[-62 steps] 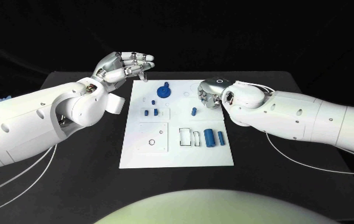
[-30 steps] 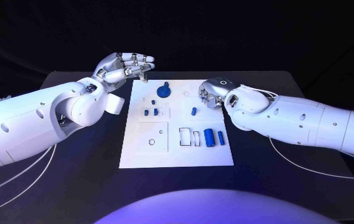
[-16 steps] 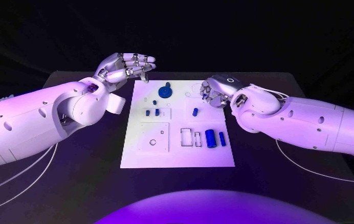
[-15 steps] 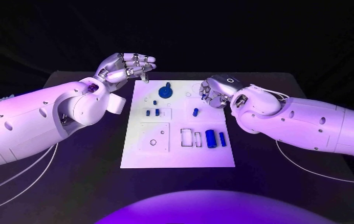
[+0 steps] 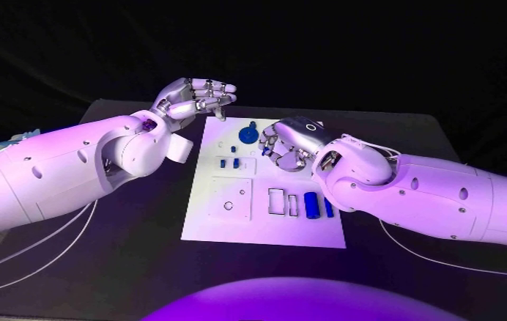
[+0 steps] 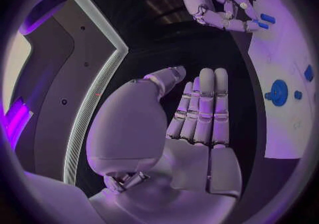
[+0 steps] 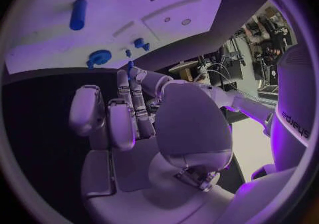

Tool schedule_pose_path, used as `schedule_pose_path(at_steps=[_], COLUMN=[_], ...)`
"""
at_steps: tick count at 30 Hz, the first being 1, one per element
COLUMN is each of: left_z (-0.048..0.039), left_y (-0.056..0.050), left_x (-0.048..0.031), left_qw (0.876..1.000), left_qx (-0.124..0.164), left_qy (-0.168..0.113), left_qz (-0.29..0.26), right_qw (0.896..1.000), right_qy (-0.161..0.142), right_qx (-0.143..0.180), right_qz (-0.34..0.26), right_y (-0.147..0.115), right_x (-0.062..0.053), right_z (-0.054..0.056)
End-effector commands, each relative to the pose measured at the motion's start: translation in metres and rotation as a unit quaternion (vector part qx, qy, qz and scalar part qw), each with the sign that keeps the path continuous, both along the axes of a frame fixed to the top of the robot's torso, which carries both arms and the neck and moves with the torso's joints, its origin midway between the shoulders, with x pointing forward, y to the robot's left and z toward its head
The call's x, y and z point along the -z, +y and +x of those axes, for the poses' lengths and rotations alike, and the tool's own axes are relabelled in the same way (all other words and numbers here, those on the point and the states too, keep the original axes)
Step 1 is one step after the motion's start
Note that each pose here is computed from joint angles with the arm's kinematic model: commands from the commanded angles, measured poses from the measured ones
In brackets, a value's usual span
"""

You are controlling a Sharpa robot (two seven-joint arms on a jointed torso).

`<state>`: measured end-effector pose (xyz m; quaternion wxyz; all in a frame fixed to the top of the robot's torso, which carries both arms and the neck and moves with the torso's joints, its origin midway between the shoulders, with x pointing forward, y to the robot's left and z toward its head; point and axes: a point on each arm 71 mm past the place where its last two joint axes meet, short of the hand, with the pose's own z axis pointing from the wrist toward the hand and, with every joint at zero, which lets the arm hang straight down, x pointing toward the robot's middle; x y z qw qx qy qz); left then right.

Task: Assemble the parts on the task board

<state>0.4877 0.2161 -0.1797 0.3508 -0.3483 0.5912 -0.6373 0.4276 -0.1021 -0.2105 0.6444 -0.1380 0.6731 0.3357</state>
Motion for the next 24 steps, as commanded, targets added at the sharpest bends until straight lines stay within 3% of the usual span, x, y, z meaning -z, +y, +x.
schedule_pose_path(at_steps=[1,12,24], left_z=[-0.0002,-0.0006,-0.0004], left_y=[-0.003,-0.005,-0.006], left_x=[-0.0009,-0.0013,-0.0018], left_qw=[1.000,1.000,1.000], left_qx=[0.003,0.003,0.002], left_qy=[-0.006,-0.007,-0.010], left_qz=[0.000,-0.001,-0.002], right_qw=[1.000,0.998,0.996], right_qy=[0.001,0.035,0.054], right_qx=[-0.024,-0.058,-0.066], right_qz=[0.006,0.005,-0.006], right_y=[0.012,0.040,0.047], right_x=[0.000,0.025,0.045], right_z=[-0.006,-0.022,-0.026])
